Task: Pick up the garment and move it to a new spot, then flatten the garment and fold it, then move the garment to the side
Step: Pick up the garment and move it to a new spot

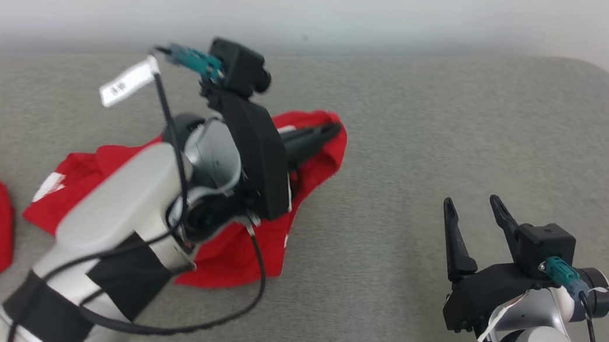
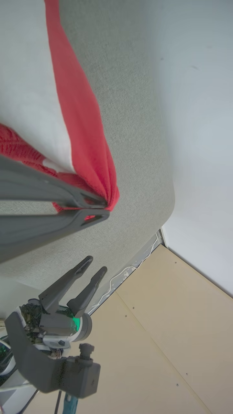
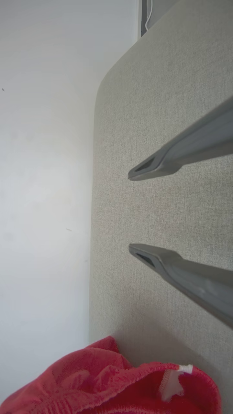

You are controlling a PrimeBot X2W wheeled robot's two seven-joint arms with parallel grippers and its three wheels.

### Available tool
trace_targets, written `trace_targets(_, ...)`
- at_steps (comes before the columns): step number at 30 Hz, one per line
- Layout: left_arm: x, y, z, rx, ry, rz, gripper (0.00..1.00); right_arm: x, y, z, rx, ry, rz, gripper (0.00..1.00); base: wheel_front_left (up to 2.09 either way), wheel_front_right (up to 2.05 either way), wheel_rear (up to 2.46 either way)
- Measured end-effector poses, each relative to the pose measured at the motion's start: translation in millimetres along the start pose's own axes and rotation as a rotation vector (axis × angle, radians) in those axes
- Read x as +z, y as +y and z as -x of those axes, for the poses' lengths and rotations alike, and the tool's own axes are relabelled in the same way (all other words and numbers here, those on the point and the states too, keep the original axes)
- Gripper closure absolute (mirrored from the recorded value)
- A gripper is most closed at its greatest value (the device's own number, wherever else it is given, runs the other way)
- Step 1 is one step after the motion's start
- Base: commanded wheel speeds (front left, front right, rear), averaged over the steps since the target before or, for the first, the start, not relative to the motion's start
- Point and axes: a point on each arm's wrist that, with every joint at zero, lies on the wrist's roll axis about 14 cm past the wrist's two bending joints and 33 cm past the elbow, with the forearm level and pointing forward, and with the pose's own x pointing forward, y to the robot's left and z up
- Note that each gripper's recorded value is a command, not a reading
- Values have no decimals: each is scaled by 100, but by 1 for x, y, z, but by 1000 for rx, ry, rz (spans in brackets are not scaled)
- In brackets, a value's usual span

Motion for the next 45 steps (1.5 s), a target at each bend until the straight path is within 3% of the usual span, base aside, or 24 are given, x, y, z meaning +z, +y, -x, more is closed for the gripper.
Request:
trace_targets(7, -66, -45, -34, -122, 128, 63, 100, -3, -34, 13, -100, -2, -5, 0, 0, 0, 0)
trace_targets(11, -93, -44, -39, -122, 166, 96, 100, -10, -38, 12, -111, 13, -7, 0, 0, 0, 0)
trace_targets(15, -103, -37, -38, -99, 180, 90, 73, -8, -29, 7, -88, 5, -10, 0, 0, 0, 0)
trace_targets(16, -105, -37, -38, -97, 185, 86, 57, -7, -28, 7, -86, 4, -12, 0, 0, 0, 0)
trace_targets(17, -107, -37, -37, -96, 186, 81, 0, -8, -27, 6, -84, 5, -12, 0, 0, 0, 0)
trace_targets(32, -60, -35, -20, -47, -20, -35, 0, -5, -13, 6, -45, -7, -22, 0, 0, 0, 0)
trace_targets(45, -61, 40, 46, 247, -159, -170, 0, -7, 16, 17, 38, -18, -49, 0, 0, 0, 0)
